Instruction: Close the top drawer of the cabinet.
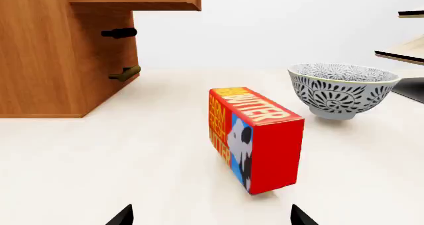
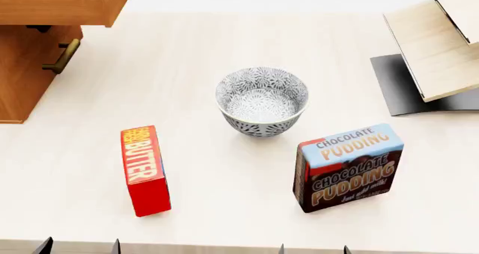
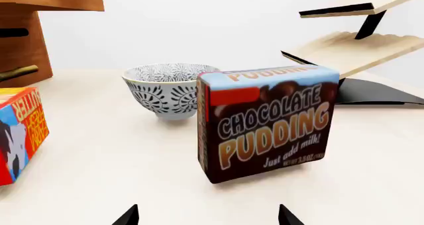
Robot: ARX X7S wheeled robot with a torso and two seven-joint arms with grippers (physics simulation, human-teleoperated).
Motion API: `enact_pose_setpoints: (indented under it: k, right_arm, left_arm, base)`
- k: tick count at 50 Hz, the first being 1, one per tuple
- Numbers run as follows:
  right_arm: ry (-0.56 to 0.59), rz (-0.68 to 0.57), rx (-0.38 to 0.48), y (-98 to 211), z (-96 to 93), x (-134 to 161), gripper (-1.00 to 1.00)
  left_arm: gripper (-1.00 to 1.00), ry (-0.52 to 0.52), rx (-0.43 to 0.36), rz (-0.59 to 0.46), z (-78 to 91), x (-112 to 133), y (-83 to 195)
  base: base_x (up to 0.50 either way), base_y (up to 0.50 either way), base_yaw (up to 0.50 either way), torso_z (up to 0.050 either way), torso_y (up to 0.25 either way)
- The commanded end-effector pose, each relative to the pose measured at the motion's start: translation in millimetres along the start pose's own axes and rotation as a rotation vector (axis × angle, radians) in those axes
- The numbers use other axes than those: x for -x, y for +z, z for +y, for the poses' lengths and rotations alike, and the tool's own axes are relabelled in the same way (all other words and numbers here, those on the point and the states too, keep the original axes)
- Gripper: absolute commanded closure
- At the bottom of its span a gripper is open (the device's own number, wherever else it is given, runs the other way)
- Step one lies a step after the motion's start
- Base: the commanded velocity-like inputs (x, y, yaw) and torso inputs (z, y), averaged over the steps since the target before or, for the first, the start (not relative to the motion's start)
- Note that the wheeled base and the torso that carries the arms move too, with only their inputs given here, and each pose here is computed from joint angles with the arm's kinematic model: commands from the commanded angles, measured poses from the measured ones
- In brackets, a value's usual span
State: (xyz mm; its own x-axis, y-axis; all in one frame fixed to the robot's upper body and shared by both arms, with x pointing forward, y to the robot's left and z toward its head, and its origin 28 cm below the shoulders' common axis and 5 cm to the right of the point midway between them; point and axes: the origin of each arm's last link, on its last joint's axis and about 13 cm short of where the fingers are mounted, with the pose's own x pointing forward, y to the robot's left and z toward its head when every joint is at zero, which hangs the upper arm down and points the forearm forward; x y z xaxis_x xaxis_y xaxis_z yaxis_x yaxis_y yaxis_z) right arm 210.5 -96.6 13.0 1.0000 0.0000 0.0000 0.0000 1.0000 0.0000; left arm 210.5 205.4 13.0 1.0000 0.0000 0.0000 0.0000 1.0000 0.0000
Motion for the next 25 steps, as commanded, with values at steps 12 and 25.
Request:
enact_pose_setpoints:
  k: [12,25]
  right_arm:
    - [0.044,0.015,0.022,-2.0,4.3,5.0,-1.00]
    - [0.061,0.032,0.013,-1.5,3.4,5.2,-1.00]
  left_arm:
    - [-1.00,-0.009,-0.007,0.022,-1.2,2.1,-0.9]
    - [-1.00,-0.017,0.003,0.021,-1.1,2.5,0.9]
  base:
    - [0.00,0.00,0.00,0.000,0.000]
    - [0.00,0.00,0.00,0.029,0.000]
